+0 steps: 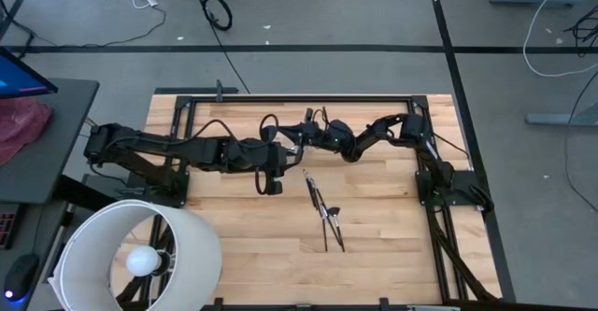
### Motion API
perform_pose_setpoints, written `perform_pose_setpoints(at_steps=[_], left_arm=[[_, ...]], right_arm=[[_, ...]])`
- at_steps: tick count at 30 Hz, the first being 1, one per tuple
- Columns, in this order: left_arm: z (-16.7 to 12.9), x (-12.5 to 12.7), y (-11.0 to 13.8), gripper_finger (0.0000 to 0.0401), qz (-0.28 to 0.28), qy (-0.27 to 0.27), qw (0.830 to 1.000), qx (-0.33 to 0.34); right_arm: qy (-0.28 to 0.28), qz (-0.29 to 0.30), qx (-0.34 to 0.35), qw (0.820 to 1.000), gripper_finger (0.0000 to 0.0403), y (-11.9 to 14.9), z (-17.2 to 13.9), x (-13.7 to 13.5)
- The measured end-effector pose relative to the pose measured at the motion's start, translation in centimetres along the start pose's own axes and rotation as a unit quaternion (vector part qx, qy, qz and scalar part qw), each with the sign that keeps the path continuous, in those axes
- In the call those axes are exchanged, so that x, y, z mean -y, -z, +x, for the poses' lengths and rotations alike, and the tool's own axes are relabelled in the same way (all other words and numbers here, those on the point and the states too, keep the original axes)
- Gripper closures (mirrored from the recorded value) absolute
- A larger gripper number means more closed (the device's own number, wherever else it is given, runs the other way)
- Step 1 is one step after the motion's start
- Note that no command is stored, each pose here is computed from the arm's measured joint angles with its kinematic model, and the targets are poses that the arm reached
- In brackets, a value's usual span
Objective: Put items in baskets/containers
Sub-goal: Put the black eyeshadow brush into the transparent organizer, then put the black highlighter brush into the transparent organizer
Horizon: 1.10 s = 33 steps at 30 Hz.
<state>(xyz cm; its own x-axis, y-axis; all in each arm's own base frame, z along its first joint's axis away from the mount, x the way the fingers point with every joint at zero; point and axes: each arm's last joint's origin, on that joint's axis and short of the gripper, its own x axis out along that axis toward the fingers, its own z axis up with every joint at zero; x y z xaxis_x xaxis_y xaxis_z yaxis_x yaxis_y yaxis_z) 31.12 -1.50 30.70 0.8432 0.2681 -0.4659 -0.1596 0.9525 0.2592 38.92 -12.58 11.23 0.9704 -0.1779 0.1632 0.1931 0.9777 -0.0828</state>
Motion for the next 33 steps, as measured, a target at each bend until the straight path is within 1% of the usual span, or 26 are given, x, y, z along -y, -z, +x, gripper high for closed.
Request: perform_pose_setpoints(at_steps=[3,13,17,20,23,25,27,30,33], left_arm=[[0.0,0.0,0.0,0.0284,0.000,0.000,1.000,0.000],[0.0,0.0,0.0,0.0284,-0.001,0.000,1.000,0.000],[0.0,0.0,0.0,0.0284,-0.001,0.000,1.000,0.000],[0.0,0.0,0.0,0.0284,-0.002,0.000,1.000,0.000],[0.0,0.0,0.1,0.0284,-0.012,0.000,1.000,-0.003],[0.0,0.0,0.2,0.0284,-0.016,0.001,1.000,-0.011],[0.0,0.1,0.4,0.0284,-0.015,0.003,1.000,-0.022],[-0.1,0.3,0.9,0.0284,-0.008,0.007,0.999,-0.043],[-0.2,0.6,1.1,0.0284,-0.012,0.012,0.998,-0.057]], right_arm=[[-0.002,0.002,-0.014,1.000,0.0386,0.3,0.0,-0.1],[-0.002,0.003,-0.015,1.000,0.0318,0.3,0.0,-0.1],[-0.004,0.002,-0.006,1.000,0.0304,0.2,0.0,-0.3],[-0.012,-0.001,0.005,1.000,0.0299,-0.5,0.1,-0.6],[-0.034,-0.016,0.031,0.999,0.0298,-2.3,0.4,-1.4],[-0.062,-0.034,0.051,0.996,0.0299,-4.0,0.3,-2.1],[-0.084,-0.058,0.057,0.993,0.0299,-5.8,-0.1,-2.9],[-0.099,-0.097,0.015,0.990,0.0299,-8.4,-1.6,-3.9],[-0.077,-0.126,-0.063,0.987,0.0299,-10.8,-3.8,-4.8]])
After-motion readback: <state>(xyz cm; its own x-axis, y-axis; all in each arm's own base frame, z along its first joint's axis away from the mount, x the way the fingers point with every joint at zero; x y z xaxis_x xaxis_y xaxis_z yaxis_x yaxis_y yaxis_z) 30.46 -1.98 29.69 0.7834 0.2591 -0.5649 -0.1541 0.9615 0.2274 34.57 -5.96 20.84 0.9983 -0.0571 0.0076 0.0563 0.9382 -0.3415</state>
